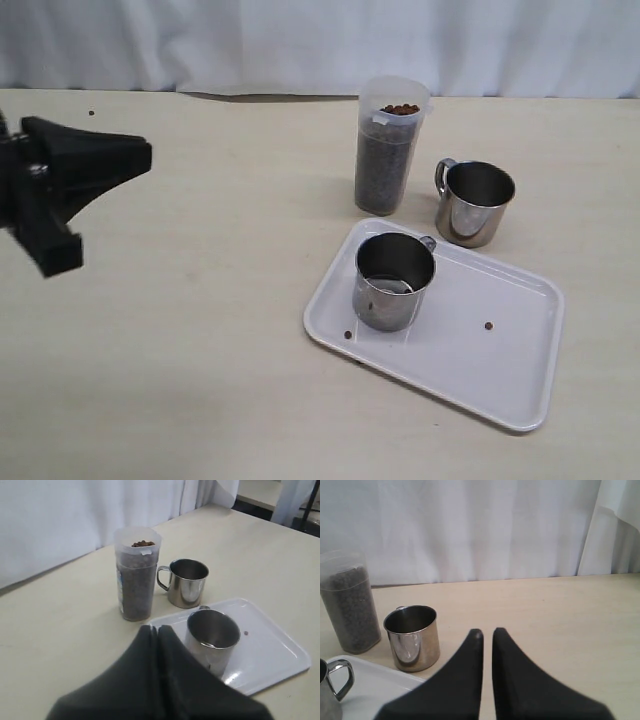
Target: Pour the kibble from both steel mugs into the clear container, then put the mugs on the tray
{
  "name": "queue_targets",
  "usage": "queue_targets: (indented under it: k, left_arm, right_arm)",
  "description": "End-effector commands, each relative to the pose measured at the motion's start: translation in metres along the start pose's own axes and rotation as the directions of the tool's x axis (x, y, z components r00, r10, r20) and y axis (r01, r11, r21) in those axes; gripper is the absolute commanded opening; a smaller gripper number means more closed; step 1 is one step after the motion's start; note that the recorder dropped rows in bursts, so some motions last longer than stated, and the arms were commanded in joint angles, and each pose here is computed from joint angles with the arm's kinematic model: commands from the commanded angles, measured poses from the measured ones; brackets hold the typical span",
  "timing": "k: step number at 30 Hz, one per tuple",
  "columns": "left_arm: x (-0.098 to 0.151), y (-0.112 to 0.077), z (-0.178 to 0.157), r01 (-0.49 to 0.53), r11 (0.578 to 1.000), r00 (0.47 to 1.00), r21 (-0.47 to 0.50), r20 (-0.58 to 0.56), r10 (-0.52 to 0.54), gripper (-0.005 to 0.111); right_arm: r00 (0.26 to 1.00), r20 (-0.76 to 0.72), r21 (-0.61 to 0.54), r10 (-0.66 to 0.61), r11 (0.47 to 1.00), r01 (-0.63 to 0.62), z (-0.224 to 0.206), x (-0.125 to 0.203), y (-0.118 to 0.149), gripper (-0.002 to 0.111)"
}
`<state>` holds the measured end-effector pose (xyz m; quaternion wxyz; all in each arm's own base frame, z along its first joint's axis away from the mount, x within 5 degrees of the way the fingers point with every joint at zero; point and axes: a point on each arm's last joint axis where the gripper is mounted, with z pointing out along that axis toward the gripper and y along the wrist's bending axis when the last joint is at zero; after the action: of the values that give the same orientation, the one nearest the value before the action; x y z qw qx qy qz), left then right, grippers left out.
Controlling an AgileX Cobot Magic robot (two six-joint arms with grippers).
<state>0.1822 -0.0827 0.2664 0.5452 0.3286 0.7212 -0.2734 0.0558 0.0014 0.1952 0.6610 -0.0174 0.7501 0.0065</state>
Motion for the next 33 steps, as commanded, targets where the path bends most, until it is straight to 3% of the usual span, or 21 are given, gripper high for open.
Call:
queue_targets:
  k: [1, 6, 11, 18, 22, 33]
  left_arm:
    - [0.011, -0.025, -0.032, -0.062, 0.995, 0.996, -0.083, 0.065, 0.067, 0.0]
    - [0.033, -0.046, -0.064, -0.083, 0.967, 0.987, -0.239, 0.114, 0.113, 0.0]
    - [0.053, -0.056, -0.094, 0.011, 0.901, 0.97, -0.434, 0.225, 0.097, 0.0]
    - [0.083, -0.059, -0.11, 0.071, 0.823, 0.943, -0.563, 0.307, 0.128, 0.0]
    - [0.084, -0.06, -0.111, 0.113, 0.826, 0.932, -0.552, 0.347, 0.104, 0.0]
    - [0.083, -0.063, -0.11, 0.1, 0.847, 0.93, -0.522, 0.352, 0.108, 0.0]
  right_arm:
    - [1.0, 0.0, -0.003, -0.011, 1.0, 0.011, 0.0, 0.001, 0.0, 0.005]
    - [1.0, 0.0, -0.003, -0.011, 1.0, 0.011, 0.0, 0.001, 0.0, 0.005]
    - [1.0, 0.0, -0.003, -0.011, 1.0, 0.011, 0.0, 0.001, 0.0, 0.005]
    - [1.0, 0.0, -0.003, -0.011, 1.0, 0.011, 0.0, 0.001, 0.0, 0.005]
    - [1.0, 0.0, -0.003, -0.011, 1.0, 0.011, 0.0, 0.001, 0.0, 0.005]
    - [1.0, 0.0, -0.003, -0.011, 1.0, 0.011, 0.0, 0.001, 0.0, 0.005]
